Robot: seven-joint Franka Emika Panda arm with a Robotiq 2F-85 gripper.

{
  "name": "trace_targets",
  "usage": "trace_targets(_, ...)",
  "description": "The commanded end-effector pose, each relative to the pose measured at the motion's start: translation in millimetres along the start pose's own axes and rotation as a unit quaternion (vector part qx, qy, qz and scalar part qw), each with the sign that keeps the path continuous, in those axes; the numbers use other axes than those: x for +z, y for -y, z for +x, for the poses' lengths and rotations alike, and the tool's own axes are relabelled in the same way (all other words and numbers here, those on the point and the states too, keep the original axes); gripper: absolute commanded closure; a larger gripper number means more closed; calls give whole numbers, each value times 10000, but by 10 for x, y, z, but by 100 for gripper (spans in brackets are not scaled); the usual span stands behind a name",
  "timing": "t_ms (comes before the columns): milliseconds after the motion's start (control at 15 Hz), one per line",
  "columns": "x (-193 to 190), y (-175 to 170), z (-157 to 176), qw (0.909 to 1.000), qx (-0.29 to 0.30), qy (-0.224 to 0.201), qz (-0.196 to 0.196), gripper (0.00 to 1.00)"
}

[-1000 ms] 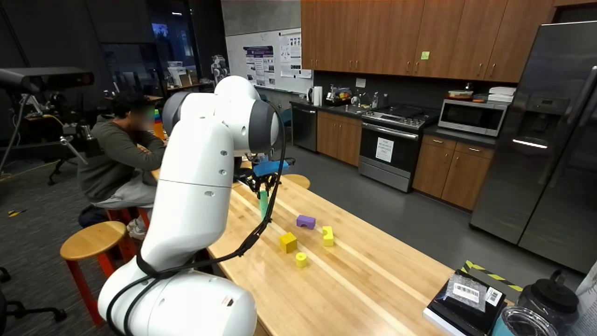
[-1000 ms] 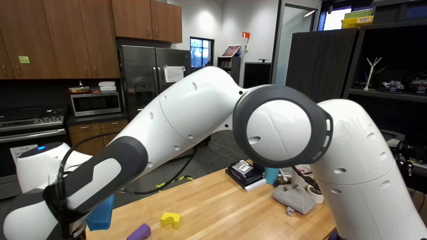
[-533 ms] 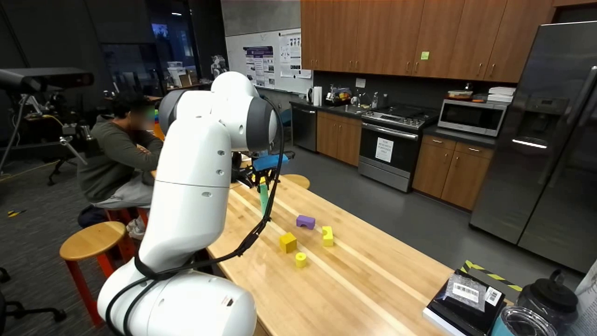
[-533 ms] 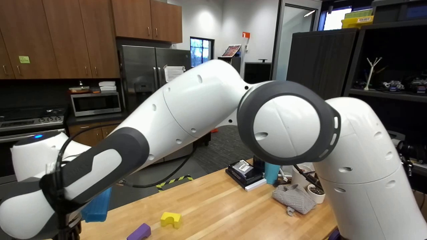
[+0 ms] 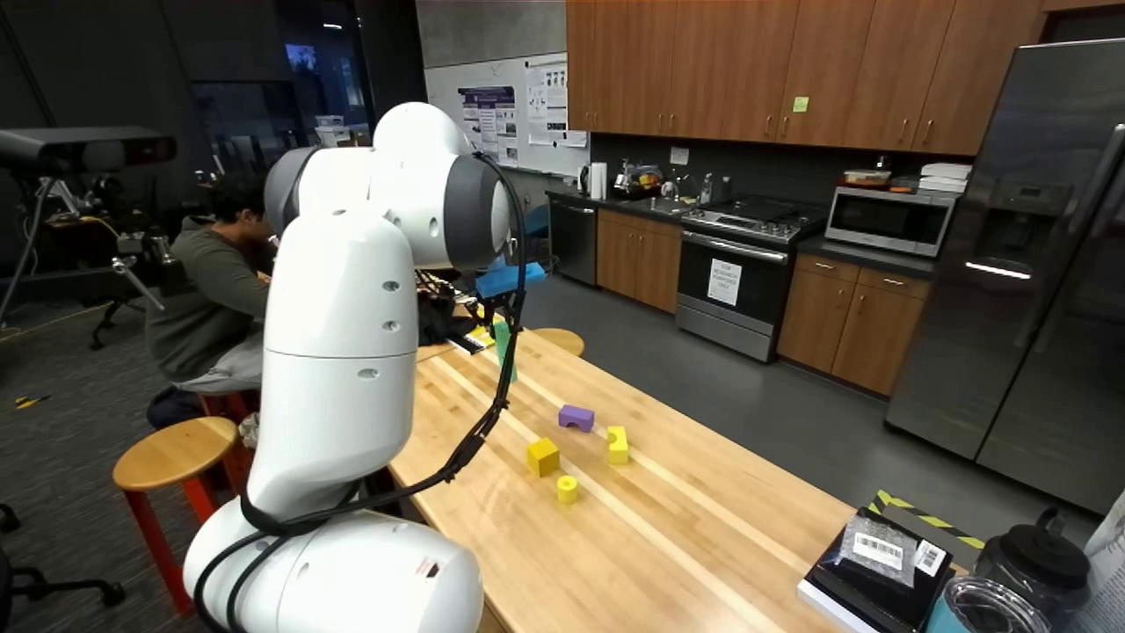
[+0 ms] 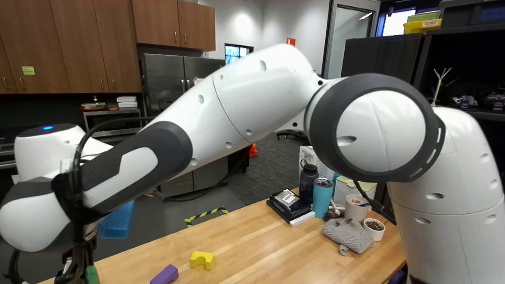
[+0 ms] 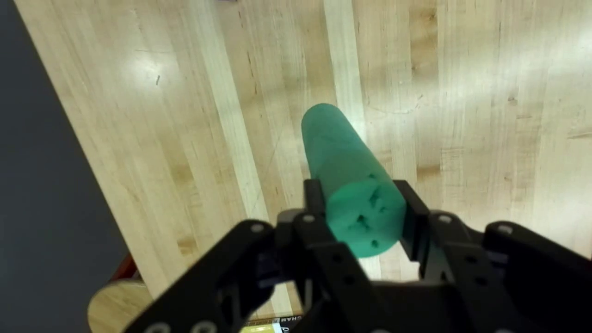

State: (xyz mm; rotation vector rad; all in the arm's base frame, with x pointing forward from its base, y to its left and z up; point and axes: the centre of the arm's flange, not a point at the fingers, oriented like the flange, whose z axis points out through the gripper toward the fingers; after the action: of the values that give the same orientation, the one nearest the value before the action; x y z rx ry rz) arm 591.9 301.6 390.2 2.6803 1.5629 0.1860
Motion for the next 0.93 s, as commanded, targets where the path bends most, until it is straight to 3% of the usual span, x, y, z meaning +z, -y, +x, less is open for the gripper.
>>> trace_targets(0, -208, 19, -347, 9996, 185, 103, -204, 85)
trace_targets(867, -347, 26, -1171, 9959, 724, 440, -318, 85)
